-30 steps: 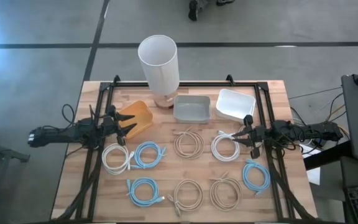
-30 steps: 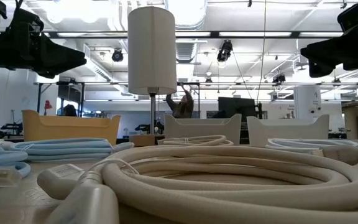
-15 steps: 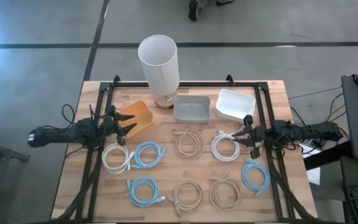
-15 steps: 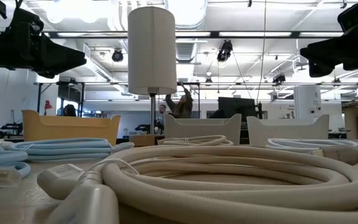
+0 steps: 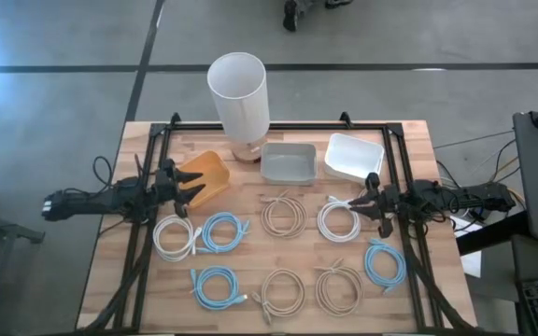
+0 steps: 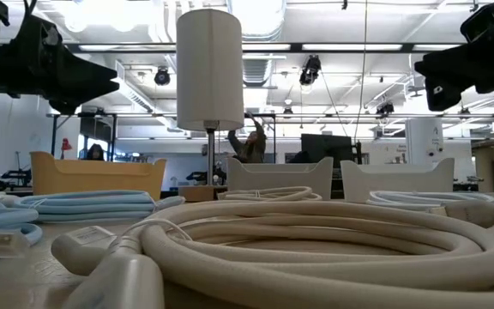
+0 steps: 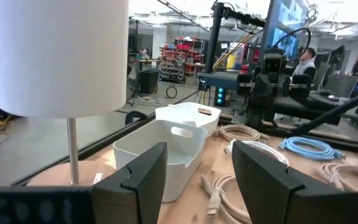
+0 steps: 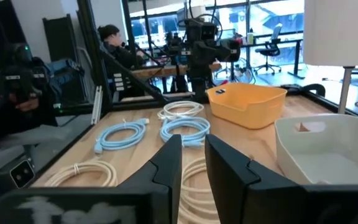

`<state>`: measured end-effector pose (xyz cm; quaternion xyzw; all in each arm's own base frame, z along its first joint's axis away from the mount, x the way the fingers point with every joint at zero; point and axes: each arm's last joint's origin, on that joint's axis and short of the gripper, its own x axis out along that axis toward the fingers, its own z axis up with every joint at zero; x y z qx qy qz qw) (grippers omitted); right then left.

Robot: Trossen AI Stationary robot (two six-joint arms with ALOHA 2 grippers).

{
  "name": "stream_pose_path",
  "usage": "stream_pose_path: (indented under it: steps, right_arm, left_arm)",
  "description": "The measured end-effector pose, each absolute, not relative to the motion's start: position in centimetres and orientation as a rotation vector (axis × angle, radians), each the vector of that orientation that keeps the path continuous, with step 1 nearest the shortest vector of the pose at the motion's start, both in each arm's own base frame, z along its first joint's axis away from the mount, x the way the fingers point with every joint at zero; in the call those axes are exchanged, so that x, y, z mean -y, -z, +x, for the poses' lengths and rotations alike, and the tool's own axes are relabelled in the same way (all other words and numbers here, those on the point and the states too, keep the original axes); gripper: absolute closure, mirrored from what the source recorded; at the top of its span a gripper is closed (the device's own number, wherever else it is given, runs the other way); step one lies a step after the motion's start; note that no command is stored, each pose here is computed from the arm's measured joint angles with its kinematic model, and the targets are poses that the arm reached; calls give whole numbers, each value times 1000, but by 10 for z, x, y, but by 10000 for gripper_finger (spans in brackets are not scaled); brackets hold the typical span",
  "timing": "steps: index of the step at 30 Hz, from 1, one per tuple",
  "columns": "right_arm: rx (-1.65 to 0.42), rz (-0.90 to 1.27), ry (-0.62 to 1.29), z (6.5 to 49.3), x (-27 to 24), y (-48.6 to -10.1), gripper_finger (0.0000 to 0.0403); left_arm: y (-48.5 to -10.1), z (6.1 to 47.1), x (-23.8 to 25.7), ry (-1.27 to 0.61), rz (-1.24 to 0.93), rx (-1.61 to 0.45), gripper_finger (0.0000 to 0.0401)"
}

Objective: Sort HDMI cables
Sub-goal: Put the left white HDMI cable into the yellow bin

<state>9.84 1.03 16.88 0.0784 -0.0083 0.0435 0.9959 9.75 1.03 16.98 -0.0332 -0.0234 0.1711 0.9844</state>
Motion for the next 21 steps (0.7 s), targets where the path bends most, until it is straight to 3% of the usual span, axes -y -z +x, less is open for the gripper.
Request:
stream_pose_path:
  steps: [8,13,21]
  right_arm:
    - [240,161,51,97,-6,-190,318]
    - [339,83,-1,97,-8,-200,300]
    - [335,3,13,106,-9,-231,260]
  left_arm:
    - [-173,98,-7,-242,-82,27,208]
    - [-201,95,-7,-226,-109,36,208]
    - [-248,91,-7,-237,-94,-167,208]
